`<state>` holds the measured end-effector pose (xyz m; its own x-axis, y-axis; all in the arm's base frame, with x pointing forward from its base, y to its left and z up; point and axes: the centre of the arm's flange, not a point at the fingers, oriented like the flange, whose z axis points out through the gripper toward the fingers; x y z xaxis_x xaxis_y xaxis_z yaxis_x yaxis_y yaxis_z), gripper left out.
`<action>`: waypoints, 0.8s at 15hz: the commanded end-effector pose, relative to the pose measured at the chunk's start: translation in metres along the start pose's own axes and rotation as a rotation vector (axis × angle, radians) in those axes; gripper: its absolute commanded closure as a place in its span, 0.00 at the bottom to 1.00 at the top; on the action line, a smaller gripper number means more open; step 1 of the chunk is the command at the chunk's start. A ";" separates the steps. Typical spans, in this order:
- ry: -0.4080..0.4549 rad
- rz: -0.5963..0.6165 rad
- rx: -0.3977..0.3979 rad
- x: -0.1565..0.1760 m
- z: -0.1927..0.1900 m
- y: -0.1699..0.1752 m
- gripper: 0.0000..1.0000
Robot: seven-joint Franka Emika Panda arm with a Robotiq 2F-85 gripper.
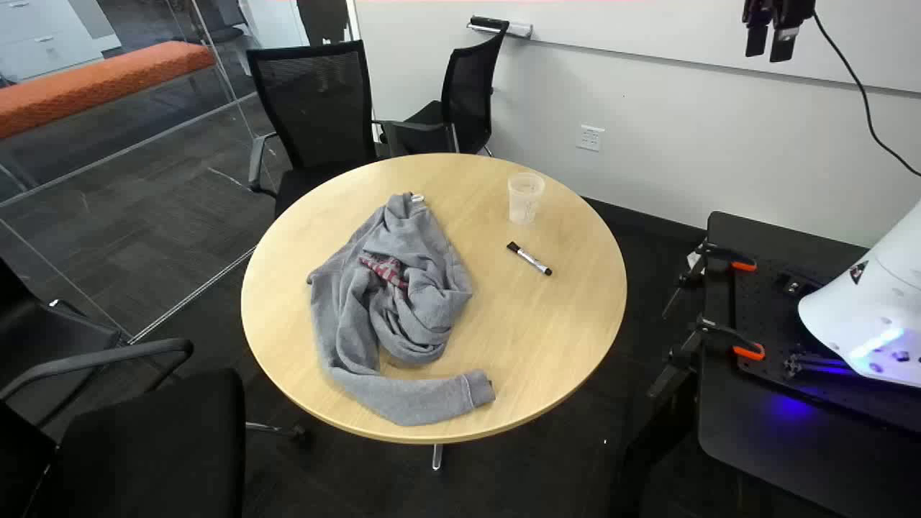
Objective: Put the marker in the cup then put it back on the table
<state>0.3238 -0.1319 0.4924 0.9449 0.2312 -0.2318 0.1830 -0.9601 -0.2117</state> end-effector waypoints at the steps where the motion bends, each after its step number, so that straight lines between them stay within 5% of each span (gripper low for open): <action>1: 0.000 0.000 0.000 0.000 0.000 0.000 0.00; 7: 0.002 -0.004 -0.005 0.000 0.001 -0.002 0.00; 12: 0.096 0.034 -0.044 0.021 0.016 -0.021 0.00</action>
<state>0.3301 -0.1233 0.4896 0.9525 0.2298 -0.1997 0.1891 -0.9607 -0.2032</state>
